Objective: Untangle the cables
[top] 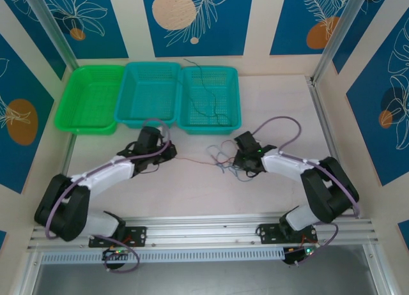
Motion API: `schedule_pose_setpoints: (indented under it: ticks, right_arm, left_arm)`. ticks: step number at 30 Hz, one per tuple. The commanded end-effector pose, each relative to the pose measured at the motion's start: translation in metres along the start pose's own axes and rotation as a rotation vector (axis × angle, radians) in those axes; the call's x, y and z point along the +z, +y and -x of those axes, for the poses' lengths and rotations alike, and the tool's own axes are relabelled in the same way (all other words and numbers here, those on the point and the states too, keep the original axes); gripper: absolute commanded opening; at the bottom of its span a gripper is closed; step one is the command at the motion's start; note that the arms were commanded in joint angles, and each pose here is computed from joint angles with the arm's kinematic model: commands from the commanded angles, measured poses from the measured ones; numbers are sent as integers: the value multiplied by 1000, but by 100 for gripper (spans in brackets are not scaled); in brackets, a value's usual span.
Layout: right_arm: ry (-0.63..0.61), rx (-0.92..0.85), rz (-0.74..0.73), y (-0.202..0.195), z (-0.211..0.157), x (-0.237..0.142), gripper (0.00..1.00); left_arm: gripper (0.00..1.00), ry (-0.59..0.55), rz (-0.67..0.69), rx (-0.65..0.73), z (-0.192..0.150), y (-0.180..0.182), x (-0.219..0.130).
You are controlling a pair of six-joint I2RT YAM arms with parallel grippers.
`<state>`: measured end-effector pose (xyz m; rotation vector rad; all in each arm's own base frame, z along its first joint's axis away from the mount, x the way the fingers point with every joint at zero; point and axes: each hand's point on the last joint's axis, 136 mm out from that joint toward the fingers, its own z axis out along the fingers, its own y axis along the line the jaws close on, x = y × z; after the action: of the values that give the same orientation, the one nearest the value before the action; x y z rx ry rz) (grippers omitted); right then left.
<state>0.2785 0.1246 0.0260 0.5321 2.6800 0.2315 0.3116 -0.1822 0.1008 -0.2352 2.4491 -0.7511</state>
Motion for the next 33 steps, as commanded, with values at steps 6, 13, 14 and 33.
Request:
schedule_pose_setpoints:
  ticks: [6,13,14,33]
  right_arm:
    - [-101,206,-31,-62,20,-23,0]
    - [-177,312,-55,-101,39,-45,0]
    - [-181,337,-38,-105,41,-47,0]
    - [-168,206,321,-61,49,-74,0]
  left_arm:
    - [0,-39,80,0,7,38,-57]
    - [0,-158,182,44,45,50,-118]
    - [0,-175,184,40,50,50,-127]
    - [0,-321,-294,111,120,-81,-207]
